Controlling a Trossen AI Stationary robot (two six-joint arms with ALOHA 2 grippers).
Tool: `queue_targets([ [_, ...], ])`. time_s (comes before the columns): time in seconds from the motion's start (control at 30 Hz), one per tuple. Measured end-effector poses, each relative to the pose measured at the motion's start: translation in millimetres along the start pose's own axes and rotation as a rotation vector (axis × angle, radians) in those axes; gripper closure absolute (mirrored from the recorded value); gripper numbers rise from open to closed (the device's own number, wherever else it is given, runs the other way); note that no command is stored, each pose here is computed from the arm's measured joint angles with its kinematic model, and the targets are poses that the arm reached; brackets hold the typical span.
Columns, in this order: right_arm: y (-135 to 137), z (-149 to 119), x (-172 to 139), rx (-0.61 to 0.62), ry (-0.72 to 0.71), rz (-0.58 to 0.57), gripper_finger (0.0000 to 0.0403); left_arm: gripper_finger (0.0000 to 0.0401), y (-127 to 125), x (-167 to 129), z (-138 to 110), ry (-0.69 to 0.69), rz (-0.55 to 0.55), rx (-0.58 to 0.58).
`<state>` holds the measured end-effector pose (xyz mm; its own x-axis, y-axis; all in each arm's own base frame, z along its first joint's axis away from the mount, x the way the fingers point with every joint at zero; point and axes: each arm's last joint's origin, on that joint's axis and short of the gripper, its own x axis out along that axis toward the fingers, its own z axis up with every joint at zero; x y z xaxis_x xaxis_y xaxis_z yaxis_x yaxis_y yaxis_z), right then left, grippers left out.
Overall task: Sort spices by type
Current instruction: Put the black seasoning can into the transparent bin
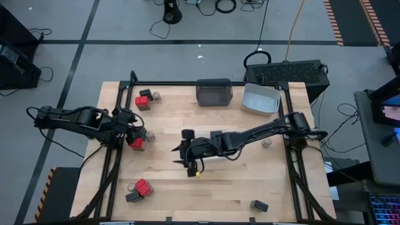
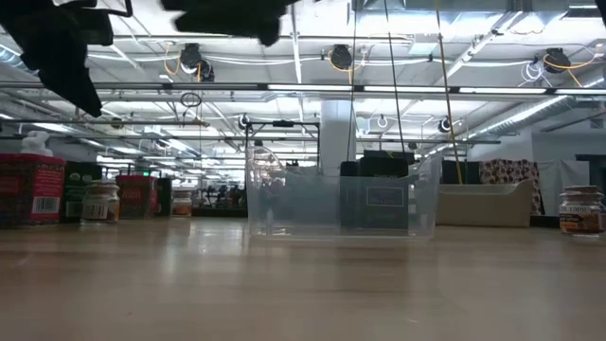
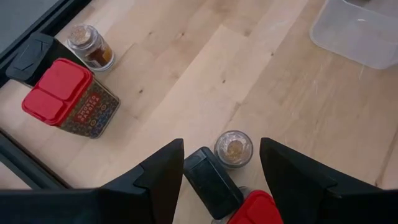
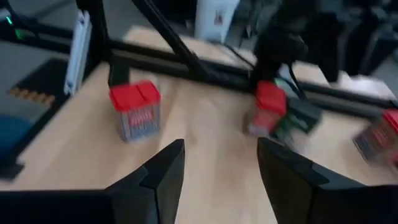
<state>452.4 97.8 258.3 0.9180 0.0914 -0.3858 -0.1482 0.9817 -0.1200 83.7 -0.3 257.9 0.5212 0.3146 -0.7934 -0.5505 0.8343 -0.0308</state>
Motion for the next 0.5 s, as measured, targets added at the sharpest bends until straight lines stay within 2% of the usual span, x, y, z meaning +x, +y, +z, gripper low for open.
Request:
queue_targets([
  [0.23, 12.9, -15.0, 26.5, 0.047, -0.091, 0.022, 0.0220, 0.0184, 0.0, 0.0, 0.0, 0.000, 0.000, 0.000],
  [0.5, 30.4, -15.5, 33.4, 0.052, -0.179, 0.050, 0.0220, 0.0184, 0.0, 0.0, 0.0, 0.000, 0.000, 0.000],
])
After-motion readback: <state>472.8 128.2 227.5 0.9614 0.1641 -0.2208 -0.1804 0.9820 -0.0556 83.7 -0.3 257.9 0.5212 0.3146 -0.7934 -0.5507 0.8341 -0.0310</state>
